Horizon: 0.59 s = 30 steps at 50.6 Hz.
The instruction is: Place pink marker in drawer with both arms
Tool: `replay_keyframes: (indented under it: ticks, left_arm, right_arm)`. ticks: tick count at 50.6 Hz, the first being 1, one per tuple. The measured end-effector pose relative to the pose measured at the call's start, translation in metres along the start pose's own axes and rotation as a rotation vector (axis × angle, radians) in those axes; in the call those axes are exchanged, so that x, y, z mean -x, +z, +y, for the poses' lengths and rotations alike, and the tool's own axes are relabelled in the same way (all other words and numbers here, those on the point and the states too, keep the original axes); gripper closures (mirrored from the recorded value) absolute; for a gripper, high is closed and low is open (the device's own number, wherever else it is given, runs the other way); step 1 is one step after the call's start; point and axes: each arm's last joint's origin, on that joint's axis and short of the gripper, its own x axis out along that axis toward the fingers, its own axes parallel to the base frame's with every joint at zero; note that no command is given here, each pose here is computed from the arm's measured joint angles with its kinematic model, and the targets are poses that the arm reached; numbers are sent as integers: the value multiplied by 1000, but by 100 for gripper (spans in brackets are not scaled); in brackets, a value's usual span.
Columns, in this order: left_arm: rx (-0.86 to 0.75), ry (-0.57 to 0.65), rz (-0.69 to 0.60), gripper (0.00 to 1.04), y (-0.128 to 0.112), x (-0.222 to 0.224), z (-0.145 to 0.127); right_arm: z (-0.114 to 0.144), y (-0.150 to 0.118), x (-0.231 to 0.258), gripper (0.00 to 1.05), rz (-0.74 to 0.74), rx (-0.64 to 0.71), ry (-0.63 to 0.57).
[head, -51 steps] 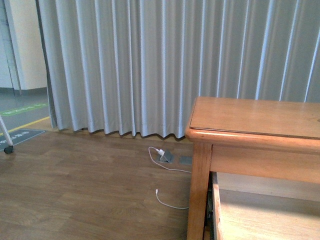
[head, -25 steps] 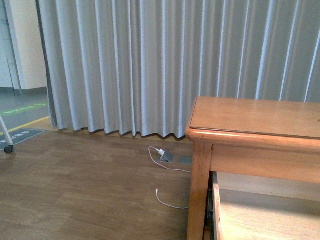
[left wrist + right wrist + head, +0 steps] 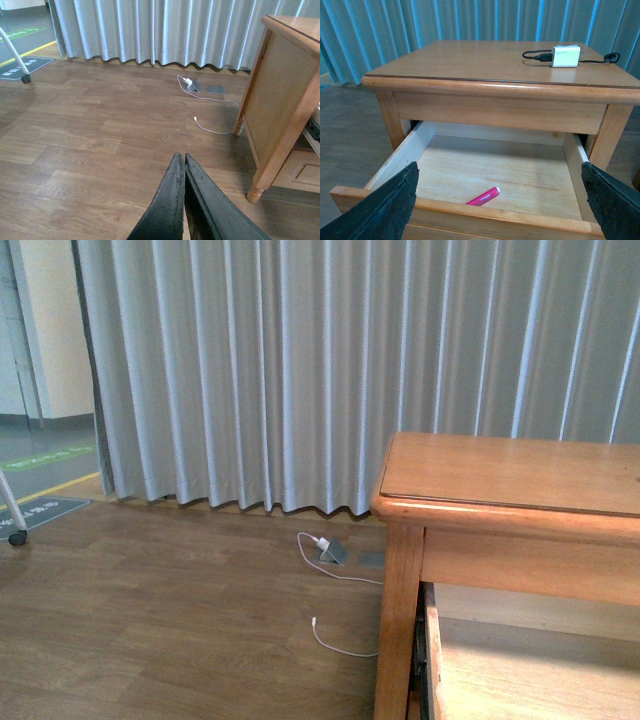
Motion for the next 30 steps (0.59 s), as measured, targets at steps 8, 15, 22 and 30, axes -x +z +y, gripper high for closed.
replay_keyframes:
  ticks: [8,15,22,30]
  left_arm:
    - [0,1,-24,101,1,5,0]
    - [0,1,-25,101,1,5,0]
    - [0,1,-25,101,1,5,0]
    - [0,1,-26,73,1,5,0]
  right_arm:
    - [0,0,0,8,0,0,0]
    - [0,0,0,8,0,0,-1]
    - [0,0,0,8,0,0,-1]
    - [0,-2,-1,8,229,66,102]
